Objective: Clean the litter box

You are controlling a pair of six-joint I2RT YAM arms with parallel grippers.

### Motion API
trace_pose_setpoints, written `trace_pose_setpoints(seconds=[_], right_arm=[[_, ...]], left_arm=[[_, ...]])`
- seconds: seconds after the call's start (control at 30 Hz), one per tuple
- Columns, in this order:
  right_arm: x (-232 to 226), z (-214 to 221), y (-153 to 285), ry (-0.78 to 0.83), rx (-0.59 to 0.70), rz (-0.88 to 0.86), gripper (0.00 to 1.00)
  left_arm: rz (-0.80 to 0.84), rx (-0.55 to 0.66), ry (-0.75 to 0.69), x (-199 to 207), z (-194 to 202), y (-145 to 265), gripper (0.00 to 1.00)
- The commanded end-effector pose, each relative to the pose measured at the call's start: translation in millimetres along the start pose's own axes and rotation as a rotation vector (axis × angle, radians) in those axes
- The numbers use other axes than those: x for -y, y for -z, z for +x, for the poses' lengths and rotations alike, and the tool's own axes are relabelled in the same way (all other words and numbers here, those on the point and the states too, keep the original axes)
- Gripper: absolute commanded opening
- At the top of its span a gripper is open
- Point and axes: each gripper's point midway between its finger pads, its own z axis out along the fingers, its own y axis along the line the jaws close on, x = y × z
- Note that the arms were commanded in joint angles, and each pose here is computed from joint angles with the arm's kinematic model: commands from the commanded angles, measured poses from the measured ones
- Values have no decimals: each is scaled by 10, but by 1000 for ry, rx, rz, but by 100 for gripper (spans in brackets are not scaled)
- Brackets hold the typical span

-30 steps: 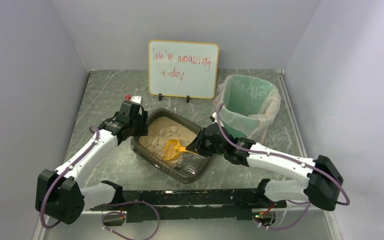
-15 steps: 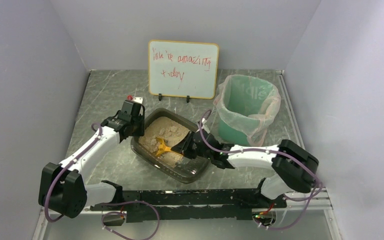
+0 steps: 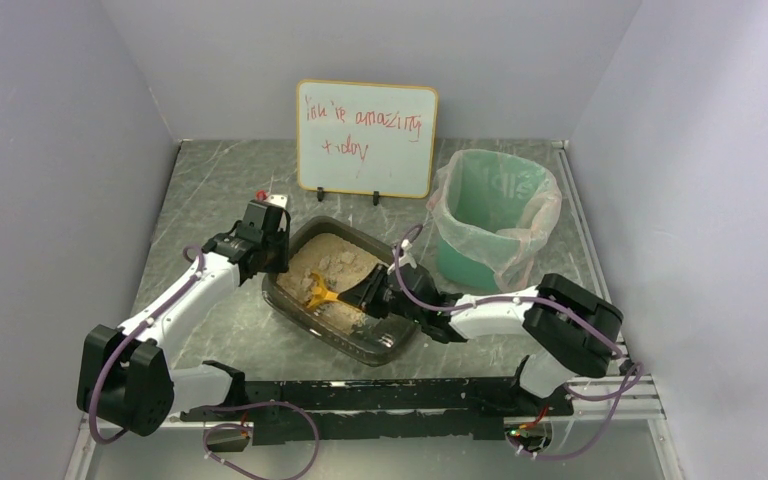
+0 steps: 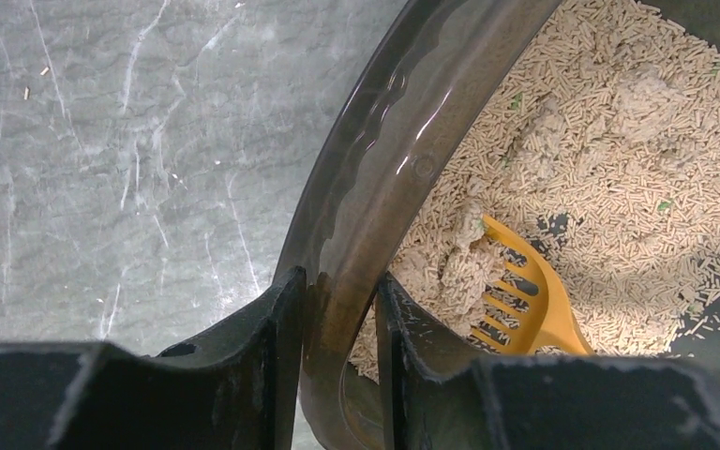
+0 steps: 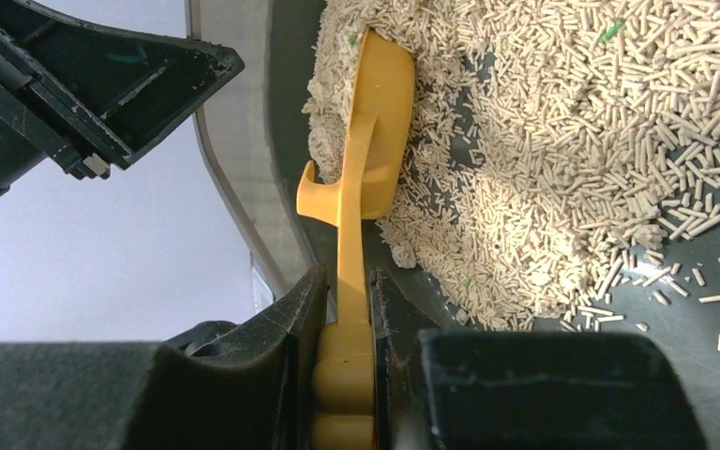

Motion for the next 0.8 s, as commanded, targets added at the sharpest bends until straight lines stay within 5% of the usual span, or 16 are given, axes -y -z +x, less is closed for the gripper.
trace_pose_setpoints(seconds=[0.0,0.33,0.77], right_arm=[[-174,-9,71,1,24,-114,0],[-180,-130,314,-62,95,-195,0],[-92,-279,566,-66,167,-212,0]], left_arm=[[62,43,26,142,-152,64,37],[54,55,32,124,-176,94,52],[53,155,61,78,-339,306,84]])
